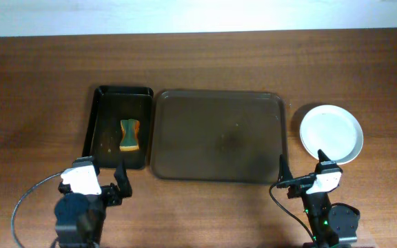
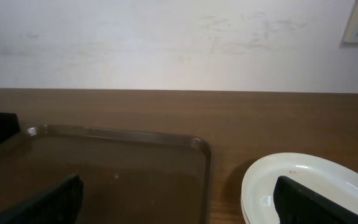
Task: Clean dirty plates on tray and stack at the side
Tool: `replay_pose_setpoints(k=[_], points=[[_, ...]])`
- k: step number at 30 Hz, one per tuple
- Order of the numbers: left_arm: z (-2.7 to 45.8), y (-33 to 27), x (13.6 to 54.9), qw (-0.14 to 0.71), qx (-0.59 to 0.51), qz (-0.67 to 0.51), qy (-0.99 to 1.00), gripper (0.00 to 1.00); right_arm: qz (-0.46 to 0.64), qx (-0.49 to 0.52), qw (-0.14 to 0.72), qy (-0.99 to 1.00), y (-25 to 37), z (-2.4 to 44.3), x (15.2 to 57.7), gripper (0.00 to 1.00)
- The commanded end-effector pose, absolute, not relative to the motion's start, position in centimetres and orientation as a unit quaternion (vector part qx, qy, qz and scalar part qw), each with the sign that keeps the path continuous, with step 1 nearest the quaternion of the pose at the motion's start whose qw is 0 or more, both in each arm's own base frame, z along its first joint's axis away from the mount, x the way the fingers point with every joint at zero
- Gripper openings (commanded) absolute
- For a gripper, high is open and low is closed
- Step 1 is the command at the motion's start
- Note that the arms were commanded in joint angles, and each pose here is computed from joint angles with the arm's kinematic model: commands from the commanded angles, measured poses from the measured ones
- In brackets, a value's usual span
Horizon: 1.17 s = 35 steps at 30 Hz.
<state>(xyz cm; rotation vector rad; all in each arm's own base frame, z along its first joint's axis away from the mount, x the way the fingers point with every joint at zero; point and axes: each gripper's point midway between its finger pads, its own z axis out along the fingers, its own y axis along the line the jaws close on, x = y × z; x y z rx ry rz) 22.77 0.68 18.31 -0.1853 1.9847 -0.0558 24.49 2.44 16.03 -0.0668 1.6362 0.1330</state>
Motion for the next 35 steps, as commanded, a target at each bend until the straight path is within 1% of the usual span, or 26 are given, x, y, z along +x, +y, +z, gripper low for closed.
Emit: replay_pose_setpoints(k=[1, 3, 5, 6, 7, 35], points=[[17.2, 0.5, 23.6, 0.617, -0.076, -0.037, 0.783, 1.00, 0.056, -0.031, 0.679, 0.731, 2.4, 15.7, 24.5, 0.98], [18.0, 0.4, 24.5, 0.695, -0.069, -0.048, 0.714, 1.00, 0.056, -0.031, 0.679, 0.731, 2.4, 15.7, 24.5, 0.98], [18.1, -0.1, 24.7, 0.714, -0.035, -0.036, 0.699, 1.00, 0.056, -0.031, 0.679, 0.731, 2.4, 15.7, 24.5, 0.98], [17.7, -0.5, 24.7, 0.709, -0.003, -0.020, 0.705, 1.00, 0.056, -0.031, 0.679, 0.731, 2.4, 15.7, 24.5, 0.98], [15.6, -0.7, 24.6, 0.678, 0.003, -0.022, 0.735, 1.00, 0.056, -0.031, 0.679, 0.731, 2.4, 15.7, 24.5, 0.98], [15.6, -0.8, 24.6, 0.677, 0.005, -0.024, 0.735, 1.00, 0.056, -0.031, 0.679, 0.731, 2.4, 15.7, 24.5, 0.98]])
